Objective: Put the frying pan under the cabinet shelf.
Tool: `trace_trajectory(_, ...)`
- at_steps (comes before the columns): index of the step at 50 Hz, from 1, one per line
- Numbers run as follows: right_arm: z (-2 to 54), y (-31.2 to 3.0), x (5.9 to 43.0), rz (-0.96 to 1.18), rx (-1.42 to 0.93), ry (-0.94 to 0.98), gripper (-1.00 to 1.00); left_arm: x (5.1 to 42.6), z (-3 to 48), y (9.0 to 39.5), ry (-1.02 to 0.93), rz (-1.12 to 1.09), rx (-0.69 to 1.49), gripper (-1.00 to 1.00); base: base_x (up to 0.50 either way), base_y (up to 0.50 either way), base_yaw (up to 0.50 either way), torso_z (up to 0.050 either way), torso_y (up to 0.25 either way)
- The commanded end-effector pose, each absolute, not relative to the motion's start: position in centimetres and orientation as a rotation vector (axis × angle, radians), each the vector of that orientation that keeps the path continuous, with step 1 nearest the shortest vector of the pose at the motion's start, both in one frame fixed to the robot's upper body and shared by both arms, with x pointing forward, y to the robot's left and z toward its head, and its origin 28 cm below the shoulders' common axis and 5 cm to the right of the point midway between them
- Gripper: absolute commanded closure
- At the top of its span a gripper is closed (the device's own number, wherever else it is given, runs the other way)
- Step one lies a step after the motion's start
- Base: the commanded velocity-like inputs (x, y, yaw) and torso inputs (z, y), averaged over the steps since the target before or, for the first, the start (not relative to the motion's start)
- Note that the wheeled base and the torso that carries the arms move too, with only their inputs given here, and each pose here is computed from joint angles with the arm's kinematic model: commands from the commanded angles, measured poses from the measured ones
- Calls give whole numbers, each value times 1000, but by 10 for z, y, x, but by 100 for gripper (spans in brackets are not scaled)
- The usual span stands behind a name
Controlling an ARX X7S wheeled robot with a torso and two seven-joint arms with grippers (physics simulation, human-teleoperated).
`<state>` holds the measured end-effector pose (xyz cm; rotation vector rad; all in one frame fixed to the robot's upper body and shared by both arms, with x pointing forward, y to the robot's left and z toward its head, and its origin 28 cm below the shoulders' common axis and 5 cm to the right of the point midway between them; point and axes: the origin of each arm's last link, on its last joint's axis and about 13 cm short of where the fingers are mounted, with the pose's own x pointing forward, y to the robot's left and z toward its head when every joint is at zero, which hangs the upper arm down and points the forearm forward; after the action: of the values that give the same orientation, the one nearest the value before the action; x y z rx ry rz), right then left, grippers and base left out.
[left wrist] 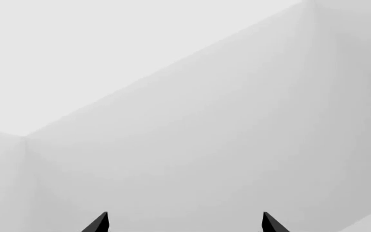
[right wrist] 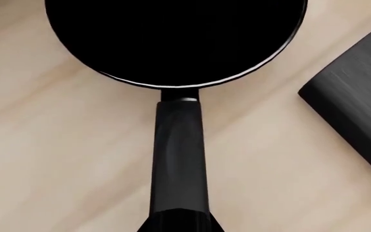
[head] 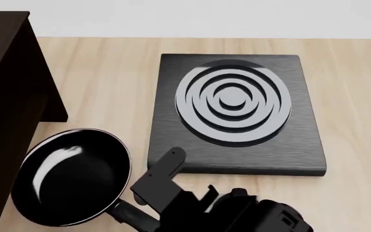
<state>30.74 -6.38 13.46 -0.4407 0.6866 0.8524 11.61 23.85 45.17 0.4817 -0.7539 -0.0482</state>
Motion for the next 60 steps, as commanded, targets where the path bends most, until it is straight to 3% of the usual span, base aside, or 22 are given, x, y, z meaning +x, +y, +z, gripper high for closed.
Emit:
trace_trajectory(1, 141, -46, 297, 979, -371, 702, 100, 116, 452, 240, -754, -37, 484, -100, 0, 0, 0, 0, 0)
trace_trajectory(15, 163, -32, 277, 1093, -306, 692, 100, 120, 450, 240, -750, -29, 486, -100, 0, 0, 1, 0, 0)
trace_trajectory(24, 175, -23, 285, 1130, -262, 657, 100, 122, 445, 242, -743, -17, 489, -100, 0, 0, 0, 0, 0)
trace_trajectory(45, 111, 2, 364, 1160, -247, 654, 100, 113, 436, 244, -724, 6, 519, -100, 0, 0, 1, 0, 1)
trace_trajectory(60, 102, 9, 362, 1282, -175, 653, 100, 127, 430, 248, -674, 37, 535, -100, 0, 1, 2, 0, 0)
